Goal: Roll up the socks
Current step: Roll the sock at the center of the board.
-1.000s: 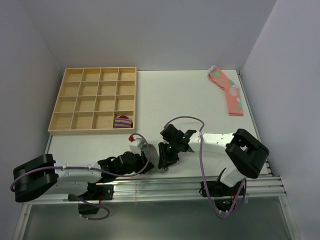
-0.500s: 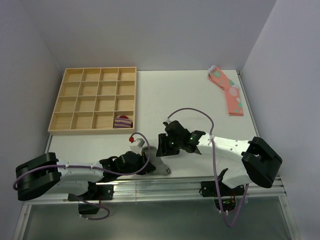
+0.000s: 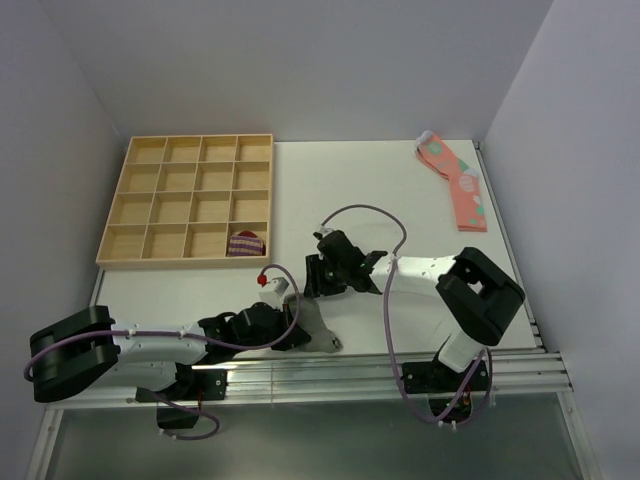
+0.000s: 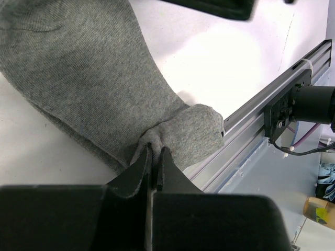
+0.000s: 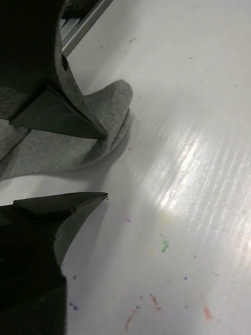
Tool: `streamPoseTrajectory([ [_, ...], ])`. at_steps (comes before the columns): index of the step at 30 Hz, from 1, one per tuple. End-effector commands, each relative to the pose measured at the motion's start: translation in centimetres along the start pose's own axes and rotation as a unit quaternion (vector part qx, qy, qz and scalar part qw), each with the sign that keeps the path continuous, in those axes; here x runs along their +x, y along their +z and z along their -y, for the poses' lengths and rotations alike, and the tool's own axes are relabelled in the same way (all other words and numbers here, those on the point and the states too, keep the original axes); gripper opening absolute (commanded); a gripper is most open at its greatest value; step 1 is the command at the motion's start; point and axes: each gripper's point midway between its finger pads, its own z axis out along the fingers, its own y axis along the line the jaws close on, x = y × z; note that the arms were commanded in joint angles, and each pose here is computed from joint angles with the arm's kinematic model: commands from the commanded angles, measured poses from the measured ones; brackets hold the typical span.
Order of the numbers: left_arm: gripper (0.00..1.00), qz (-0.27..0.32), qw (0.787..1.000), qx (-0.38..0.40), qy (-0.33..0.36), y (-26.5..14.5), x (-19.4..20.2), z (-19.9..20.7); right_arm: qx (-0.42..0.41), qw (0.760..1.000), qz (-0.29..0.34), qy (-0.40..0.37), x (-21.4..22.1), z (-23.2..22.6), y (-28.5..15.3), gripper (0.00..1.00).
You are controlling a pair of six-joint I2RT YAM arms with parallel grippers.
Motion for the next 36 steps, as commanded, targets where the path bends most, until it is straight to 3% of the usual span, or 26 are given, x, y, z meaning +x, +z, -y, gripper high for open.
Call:
streamPoseTrajectory([
  [1, 0.0, -0.076, 0.993, -0.082, 0.021, -1.0, 3.7, -4.8, -0.012, 0.999, 0.033, -0.031, -2.4, -0.9, 0.5, 0.53],
  [9, 0.0, -0.081, 0.993, -0.081, 0.021, -0.9, 3.9, -4.8, -0.027, 0.999, 0.001, -0.044, -0.6, -1.1, 1.2, 0.53],
  [20, 0.0, -0.083, 0.993, -0.08, 0.02, -0.9, 3.9, -4.9, -0.069, 0.996, 0.011, -0.055, -0.3, -2.6, 0.5, 0.54],
  [36, 0.0, -0.088, 0.993, -0.082, 0.022, -0.7, 4.1, -4.9, -0.05, 0.997, -0.009, -0.06, 1.6, -1.8, 1.2, 0.49],
])
